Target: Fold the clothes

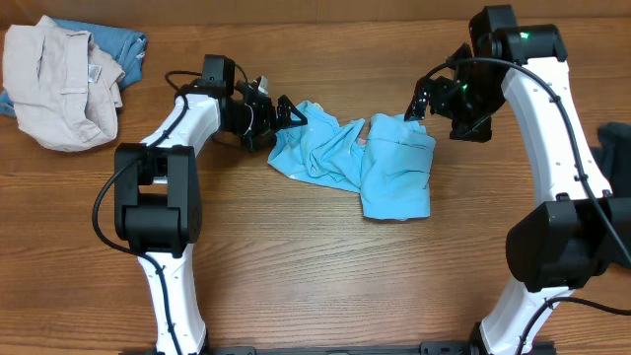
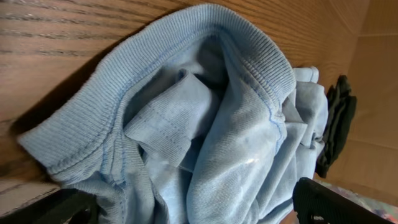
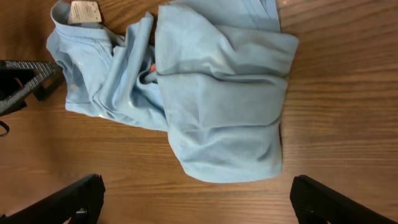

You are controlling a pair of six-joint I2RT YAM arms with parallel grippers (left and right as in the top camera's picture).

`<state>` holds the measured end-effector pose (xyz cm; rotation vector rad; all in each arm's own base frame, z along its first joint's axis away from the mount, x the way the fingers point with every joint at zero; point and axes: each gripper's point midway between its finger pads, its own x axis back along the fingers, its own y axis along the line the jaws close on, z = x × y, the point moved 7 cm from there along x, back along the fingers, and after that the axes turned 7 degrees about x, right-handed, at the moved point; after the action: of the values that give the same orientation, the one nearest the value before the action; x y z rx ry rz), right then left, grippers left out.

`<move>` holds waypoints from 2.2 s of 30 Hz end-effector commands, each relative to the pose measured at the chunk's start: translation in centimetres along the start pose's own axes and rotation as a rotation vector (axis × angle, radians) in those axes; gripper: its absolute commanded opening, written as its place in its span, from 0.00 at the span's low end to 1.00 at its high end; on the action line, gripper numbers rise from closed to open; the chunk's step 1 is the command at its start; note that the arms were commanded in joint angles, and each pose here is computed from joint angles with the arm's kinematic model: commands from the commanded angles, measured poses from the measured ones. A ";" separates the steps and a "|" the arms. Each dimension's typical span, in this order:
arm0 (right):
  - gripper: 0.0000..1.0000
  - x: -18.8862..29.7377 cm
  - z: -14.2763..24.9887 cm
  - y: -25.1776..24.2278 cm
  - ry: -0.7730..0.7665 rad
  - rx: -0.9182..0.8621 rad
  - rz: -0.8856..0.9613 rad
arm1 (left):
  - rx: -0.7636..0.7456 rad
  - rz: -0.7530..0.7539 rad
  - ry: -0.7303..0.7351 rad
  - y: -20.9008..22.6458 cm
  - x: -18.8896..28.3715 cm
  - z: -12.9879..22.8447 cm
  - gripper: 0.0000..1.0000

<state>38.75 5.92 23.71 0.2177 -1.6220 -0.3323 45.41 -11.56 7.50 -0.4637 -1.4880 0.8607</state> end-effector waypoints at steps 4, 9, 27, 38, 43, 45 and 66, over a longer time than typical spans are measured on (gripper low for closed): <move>1.00 -4.4 0.0 1.6 0.008 0.015 -0.032 | 0.119 -0.183 0.163 5.0 -5.9 4.0 1.00; 1.00 -6.8 0.5 1.8 0.046 -0.017 -0.091 | 0.082 -0.190 0.170 3.4 -7.8 4.9 1.00; 1.00 -7.6 0.7 1.1 0.046 -0.019 -0.058 | 0.143 -0.550 0.103 3.2 -1.6 3.0 0.04; 1.00 -12.6 2.1 -0.1 0.055 -0.074 -0.065 | 0.279 -0.708 0.064 5.3 9.4 0.4 0.04; 0.99 -14.4 2.5 4.1 -0.004 -0.057 -0.005 | 0.203 -0.746 0.038 0.8 10.7 0.5 0.04; 1.00 -15.3 3.1 5.5 -0.014 -0.044 0.036 | 0.154 -0.753 0.038 -1.5 10.5 1.0 0.04; 0.99 -14.9 1.0 1.7 -0.051 -0.210 0.053 | -0.073 -0.784 0.093 -12.1 0.3 9.0 0.09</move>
<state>38.89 12.97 11.25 0.0234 -1.6420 -0.4668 39.06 -20.42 16.91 0.0628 -1.4511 0.1049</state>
